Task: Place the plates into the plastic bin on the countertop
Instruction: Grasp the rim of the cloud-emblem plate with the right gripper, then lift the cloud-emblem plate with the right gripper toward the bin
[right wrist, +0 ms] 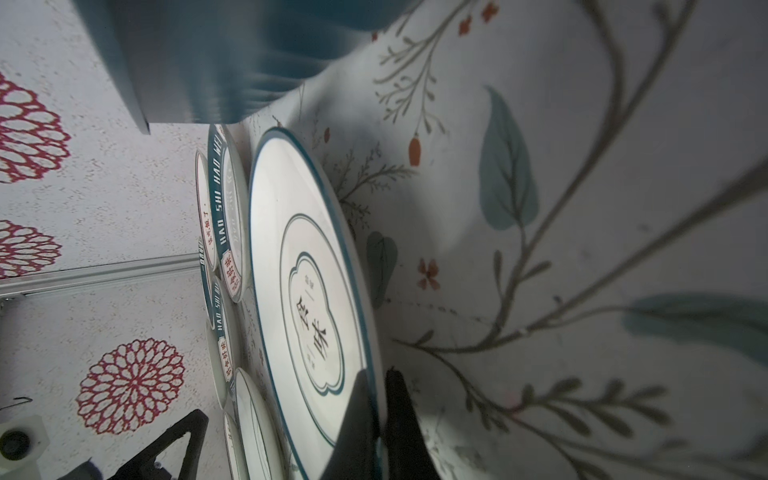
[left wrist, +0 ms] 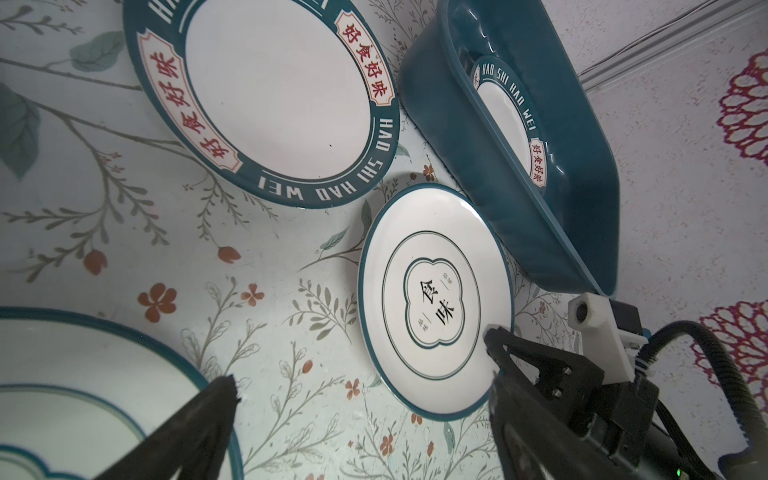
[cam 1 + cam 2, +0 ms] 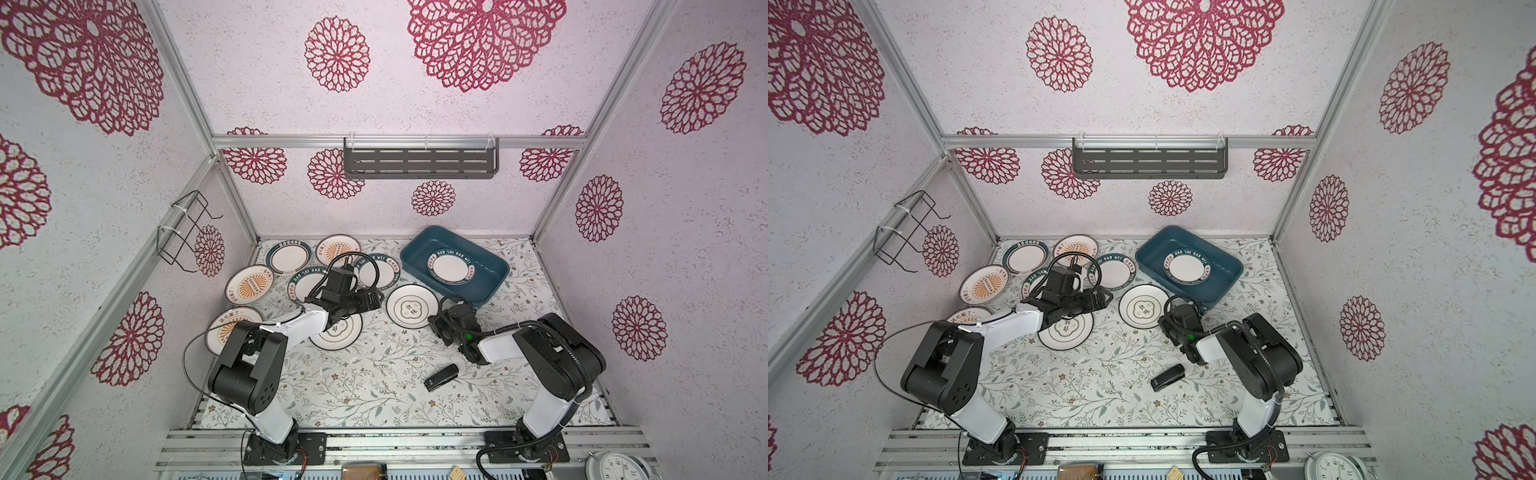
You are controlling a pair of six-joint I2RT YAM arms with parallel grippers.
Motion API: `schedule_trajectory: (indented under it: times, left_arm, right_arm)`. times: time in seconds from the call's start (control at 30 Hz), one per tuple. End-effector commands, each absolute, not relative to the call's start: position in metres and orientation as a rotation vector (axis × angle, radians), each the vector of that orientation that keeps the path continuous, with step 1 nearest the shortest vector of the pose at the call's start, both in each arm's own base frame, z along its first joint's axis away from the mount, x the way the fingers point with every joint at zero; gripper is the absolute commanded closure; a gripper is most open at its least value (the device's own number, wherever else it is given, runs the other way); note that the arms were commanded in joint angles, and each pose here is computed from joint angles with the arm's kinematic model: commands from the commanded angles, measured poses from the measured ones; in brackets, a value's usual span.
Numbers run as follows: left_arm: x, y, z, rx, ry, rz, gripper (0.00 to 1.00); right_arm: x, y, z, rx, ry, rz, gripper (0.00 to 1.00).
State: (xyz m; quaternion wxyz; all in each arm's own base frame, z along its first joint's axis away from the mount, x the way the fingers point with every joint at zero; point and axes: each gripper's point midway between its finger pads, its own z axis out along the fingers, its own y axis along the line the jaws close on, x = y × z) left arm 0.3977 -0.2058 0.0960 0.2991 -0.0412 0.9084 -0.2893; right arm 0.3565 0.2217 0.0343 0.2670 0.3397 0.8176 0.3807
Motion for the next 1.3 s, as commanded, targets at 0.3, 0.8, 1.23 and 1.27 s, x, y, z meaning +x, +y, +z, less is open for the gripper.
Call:
schedule_trajectory:
  times: [0.3, 0.8, 1.23, 1.27]
  left_arm:
    - [0.403, -0.191, 0.144, -0.097, 2.293, -0.748, 0.03]
    - [0.391, -0.174, 0.173, -0.145, 2.225, -0.712, 0.03]
    - [0.406, -0.181, 0.206, -0.106, 2.149, -0.716, 0.03]
    - [0.408, -0.184, 0.207, -0.097, 2.146, -0.720, 0.03]
  right_arm:
    - [0.347, 0.235, 0.067, 0.643, 2.307, 0.932, 1.00]
    - [0.333, 0.247, 0.122, 0.455, 2.240, 0.965, 1.00]
    - [0.349, 0.231, 0.192, 0.333, 2.120, 0.845, 1.00]
    - [0.351, 0.230, 0.195, 0.331, 2.109, 0.844, 1.00]
